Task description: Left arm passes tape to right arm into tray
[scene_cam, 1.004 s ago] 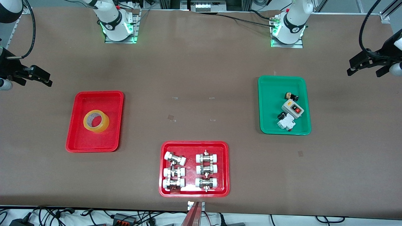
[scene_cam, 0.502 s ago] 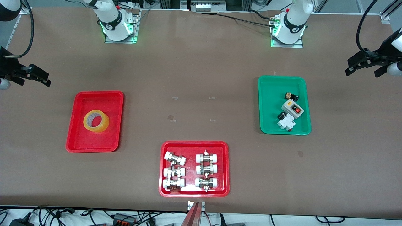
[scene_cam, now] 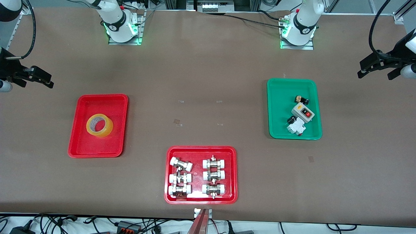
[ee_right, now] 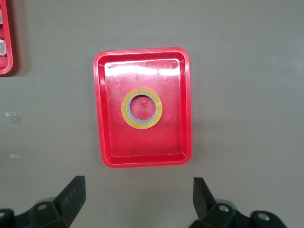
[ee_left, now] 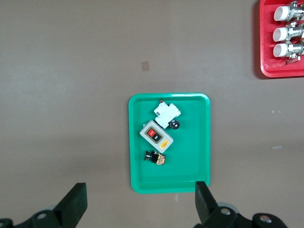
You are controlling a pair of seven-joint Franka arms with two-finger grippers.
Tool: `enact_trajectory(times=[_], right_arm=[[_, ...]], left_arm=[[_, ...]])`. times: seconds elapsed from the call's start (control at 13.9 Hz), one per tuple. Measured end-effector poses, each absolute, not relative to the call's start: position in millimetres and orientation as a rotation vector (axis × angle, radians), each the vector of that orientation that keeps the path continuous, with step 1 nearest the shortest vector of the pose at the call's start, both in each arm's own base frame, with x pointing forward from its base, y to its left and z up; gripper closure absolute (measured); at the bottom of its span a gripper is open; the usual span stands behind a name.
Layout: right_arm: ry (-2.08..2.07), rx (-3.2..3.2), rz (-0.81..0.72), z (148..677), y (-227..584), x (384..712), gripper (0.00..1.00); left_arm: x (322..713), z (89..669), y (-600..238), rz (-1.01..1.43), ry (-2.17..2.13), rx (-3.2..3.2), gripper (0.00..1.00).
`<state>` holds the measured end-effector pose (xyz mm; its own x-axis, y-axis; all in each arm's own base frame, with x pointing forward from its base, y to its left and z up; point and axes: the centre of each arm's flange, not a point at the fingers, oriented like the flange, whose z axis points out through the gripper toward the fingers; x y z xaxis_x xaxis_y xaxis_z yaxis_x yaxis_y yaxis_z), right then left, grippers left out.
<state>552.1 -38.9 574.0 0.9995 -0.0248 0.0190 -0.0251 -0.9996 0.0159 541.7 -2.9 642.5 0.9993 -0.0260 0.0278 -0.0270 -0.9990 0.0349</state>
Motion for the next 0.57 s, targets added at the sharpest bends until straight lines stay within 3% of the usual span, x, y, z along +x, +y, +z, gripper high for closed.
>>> enact_trajectory(times=[0.57], right_arm=[[-0.035,3.126,0.013,575.1,-37.1,549.9,0.0]], left_arm=[[541.7,642.6,2.9,0.043,-0.023,3.106,0.0]])
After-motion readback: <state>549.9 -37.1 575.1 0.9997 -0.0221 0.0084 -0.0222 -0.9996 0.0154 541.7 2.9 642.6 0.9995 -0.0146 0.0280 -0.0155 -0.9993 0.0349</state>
